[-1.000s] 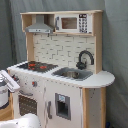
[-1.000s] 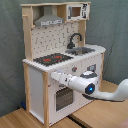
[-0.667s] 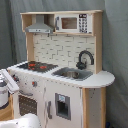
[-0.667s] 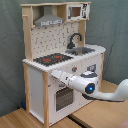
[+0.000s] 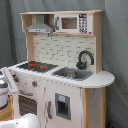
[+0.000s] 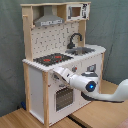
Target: Play with the kitchen
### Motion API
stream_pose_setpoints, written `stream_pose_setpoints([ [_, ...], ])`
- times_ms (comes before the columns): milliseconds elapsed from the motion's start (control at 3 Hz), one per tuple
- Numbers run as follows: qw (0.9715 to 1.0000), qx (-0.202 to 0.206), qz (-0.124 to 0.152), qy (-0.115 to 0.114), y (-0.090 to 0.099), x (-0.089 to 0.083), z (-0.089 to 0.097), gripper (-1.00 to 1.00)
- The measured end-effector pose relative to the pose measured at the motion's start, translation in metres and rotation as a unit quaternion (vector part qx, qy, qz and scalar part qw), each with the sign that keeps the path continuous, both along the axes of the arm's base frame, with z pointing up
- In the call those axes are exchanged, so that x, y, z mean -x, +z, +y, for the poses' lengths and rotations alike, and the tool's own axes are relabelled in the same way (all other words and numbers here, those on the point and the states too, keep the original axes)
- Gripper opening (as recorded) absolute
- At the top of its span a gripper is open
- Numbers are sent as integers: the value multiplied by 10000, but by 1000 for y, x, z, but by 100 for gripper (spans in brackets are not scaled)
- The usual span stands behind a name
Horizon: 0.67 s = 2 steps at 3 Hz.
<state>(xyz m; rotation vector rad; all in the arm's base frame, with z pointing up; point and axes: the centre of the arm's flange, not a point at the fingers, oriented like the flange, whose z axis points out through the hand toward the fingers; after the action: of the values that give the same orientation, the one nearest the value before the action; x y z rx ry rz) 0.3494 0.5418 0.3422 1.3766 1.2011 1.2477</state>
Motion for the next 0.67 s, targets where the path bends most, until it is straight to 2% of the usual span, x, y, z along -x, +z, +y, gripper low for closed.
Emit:
stream_pose_setpoints([
  [333,9992,-384,-6,117,0,2,0,-100],
  [667,9992,-385,-7,128,0,2,1,100],
])
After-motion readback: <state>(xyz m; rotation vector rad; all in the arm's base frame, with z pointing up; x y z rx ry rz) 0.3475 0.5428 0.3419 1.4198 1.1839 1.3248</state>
